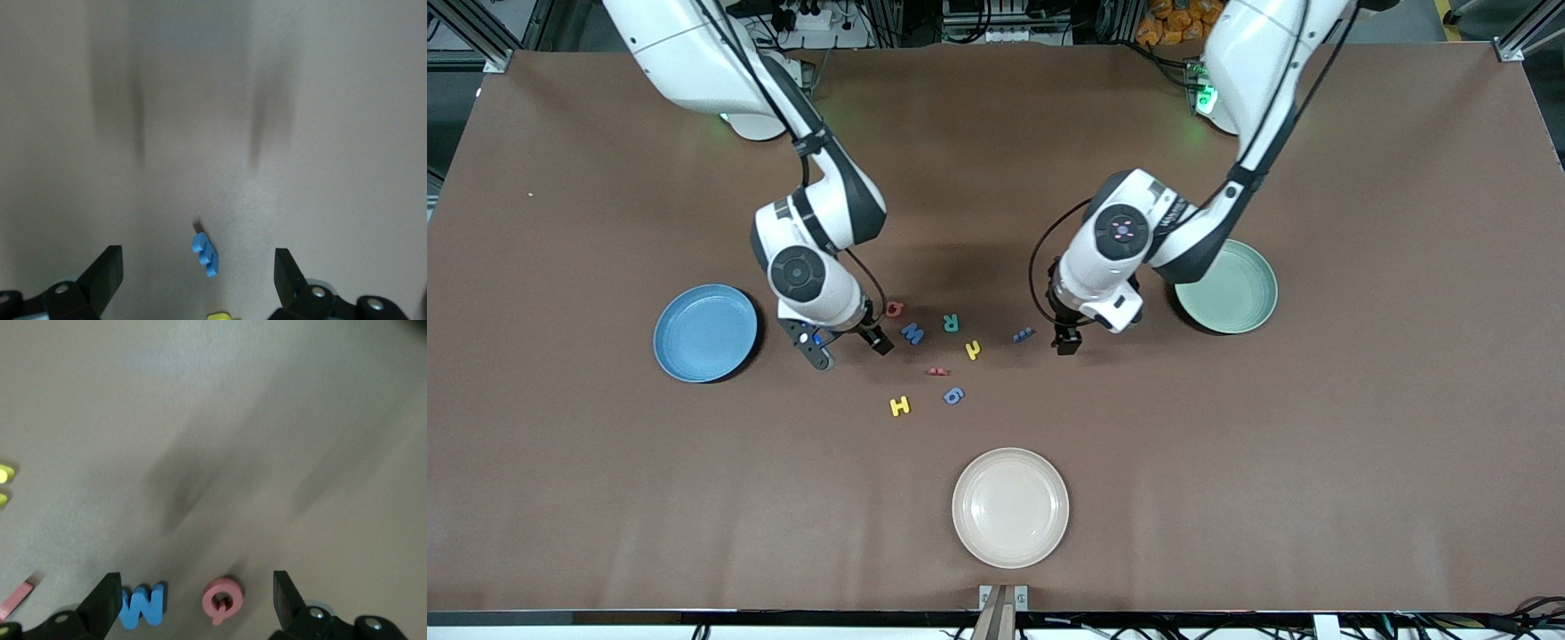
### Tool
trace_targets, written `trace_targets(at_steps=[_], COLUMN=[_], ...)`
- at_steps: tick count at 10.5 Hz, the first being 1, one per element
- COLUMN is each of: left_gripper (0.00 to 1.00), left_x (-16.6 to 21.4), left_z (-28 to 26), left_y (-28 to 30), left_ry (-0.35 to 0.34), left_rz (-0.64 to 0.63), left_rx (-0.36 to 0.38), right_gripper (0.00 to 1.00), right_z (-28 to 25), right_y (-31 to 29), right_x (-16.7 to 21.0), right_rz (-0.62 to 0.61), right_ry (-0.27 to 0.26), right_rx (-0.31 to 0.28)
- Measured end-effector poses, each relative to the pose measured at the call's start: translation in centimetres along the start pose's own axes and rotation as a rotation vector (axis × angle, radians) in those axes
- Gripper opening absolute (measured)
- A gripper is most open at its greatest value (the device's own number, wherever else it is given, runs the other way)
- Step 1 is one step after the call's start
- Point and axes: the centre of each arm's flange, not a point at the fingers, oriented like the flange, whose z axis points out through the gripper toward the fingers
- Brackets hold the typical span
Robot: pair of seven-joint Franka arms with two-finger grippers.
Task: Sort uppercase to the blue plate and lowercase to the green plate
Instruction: 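Grasp the pink Q with the right gripper while the left gripper grasps blue m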
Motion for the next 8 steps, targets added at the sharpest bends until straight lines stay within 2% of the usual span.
trace_targets(at_steps=[2,6,8], left_gripper=[1.0,1.0,0.96], left_x=[-1.7,-3.3,-3.7], left_z=[1.8,4.1,4.1], left_y=[-1.1,-1.9,-1.5], left_ry=[0.028,0.042,0.037], left_rz=[-0.02,-0.012,-0.039], left_rx=[-0.011,-0.005,-0.016], right_gripper=[1.0,1.0,1.0], right_z=[1.8,3.3,3.5], right_y=[1.4,3.1,3.2], right_x=[-1.1,-3.0,-4.2], right_rz=[0.026,0.095,0.114], right_ry=[0.009,0.001,-0.003], right_rx=[0.056,0.053,0.054])
